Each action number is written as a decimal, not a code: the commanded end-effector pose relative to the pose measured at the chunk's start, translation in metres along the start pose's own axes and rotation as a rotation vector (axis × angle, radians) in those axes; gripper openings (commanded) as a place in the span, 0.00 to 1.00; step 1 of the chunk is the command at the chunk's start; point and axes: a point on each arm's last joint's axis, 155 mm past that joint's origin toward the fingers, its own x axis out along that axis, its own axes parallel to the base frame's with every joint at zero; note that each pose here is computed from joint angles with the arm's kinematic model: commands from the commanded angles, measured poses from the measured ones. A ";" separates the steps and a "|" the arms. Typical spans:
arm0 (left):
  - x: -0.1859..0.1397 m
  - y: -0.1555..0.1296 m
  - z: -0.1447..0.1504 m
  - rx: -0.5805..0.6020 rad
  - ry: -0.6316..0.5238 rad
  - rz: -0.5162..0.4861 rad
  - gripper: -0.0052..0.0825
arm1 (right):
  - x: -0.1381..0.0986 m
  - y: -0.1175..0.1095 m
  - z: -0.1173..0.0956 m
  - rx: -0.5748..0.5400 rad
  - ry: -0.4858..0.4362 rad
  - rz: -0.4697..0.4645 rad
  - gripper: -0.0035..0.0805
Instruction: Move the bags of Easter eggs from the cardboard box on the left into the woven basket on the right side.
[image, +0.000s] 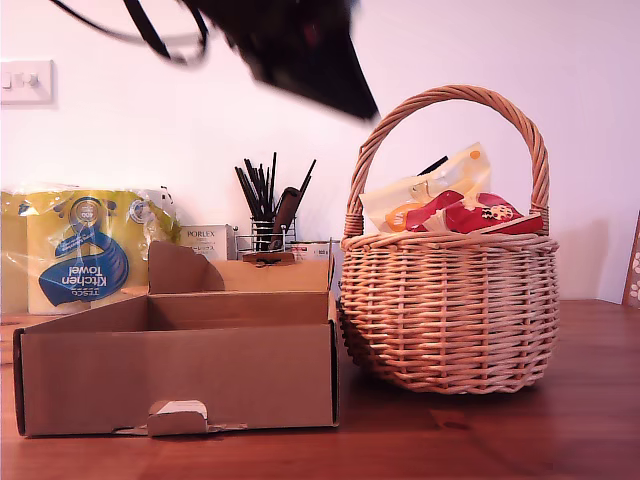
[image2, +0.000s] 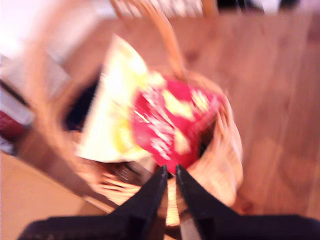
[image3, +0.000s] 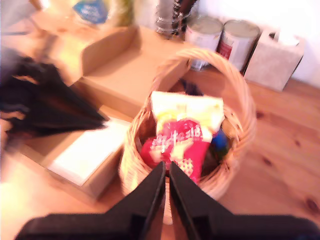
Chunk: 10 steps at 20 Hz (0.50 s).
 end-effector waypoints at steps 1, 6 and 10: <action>-0.006 0.009 -0.024 -0.042 0.035 0.023 0.04 | 0.008 -0.012 0.011 0.038 -0.085 -0.044 0.03; -0.038 0.043 -0.056 -0.157 -0.006 0.116 0.04 | 0.030 -0.046 0.013 0.083 -0.193 -0.087 0.03; -0.064 0.059 -0.078 -0.246 -0.058 0.195 0.04 | 0.034 -0.070 0.006 0.074 -0.193 -0.070 0.03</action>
